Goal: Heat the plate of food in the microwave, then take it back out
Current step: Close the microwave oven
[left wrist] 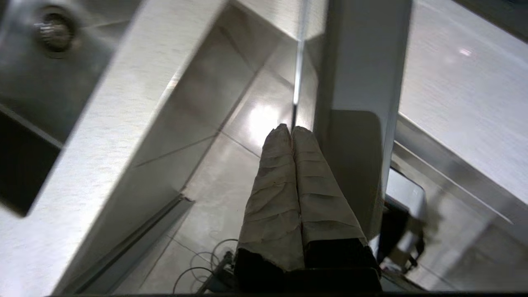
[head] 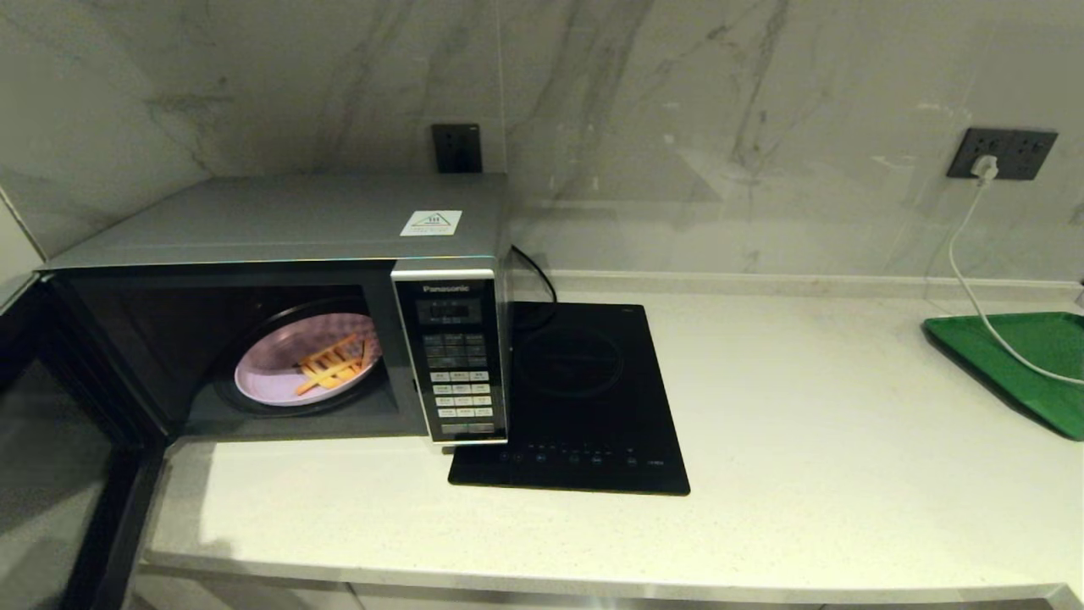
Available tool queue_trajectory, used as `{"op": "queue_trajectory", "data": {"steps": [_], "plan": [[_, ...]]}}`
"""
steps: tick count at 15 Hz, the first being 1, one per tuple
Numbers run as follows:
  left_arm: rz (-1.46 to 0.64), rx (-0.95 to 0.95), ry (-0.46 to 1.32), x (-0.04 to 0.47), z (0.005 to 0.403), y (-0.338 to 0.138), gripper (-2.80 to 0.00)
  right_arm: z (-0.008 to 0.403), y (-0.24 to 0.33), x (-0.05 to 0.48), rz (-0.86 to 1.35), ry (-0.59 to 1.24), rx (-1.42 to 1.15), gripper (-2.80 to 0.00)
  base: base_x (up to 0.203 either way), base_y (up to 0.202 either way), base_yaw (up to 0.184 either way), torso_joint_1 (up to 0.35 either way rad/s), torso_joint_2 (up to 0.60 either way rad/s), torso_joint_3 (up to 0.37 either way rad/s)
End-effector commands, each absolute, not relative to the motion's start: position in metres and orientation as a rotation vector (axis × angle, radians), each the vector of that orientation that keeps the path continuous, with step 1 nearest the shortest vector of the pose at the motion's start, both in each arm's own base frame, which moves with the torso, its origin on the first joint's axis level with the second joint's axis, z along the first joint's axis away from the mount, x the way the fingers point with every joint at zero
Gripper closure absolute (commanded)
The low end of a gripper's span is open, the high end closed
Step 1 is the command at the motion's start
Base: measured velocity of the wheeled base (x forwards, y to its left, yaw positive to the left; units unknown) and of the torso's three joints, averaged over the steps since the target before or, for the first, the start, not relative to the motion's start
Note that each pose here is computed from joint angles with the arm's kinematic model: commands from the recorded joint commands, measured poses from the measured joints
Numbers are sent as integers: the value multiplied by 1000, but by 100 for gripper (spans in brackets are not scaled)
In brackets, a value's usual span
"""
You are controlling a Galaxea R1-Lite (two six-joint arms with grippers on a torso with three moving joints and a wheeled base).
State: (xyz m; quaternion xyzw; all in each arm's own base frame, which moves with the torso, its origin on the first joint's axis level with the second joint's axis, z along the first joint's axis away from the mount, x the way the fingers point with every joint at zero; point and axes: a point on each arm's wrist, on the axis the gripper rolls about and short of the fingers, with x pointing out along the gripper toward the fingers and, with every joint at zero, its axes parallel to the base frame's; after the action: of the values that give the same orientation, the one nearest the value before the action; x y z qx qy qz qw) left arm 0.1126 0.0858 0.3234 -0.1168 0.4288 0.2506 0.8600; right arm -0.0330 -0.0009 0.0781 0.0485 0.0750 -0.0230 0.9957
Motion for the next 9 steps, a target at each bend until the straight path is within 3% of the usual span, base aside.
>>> {"op": "queue_trajectory", "data": {"steps": [1,6,9], "plan": [[410,-247,891,104,324,54,0,78,-1,-33,-46,153,98,0,0,0,0,0,0,0],[266,-377,936,107,314,17,0,78,-1,-33,-46,153,98,0,0,0,0,0,0,0],[198,-324,991,111,302,-2,0,78,-1,-33,-46,154,98,0,0,0,0,0,0,0]]}}
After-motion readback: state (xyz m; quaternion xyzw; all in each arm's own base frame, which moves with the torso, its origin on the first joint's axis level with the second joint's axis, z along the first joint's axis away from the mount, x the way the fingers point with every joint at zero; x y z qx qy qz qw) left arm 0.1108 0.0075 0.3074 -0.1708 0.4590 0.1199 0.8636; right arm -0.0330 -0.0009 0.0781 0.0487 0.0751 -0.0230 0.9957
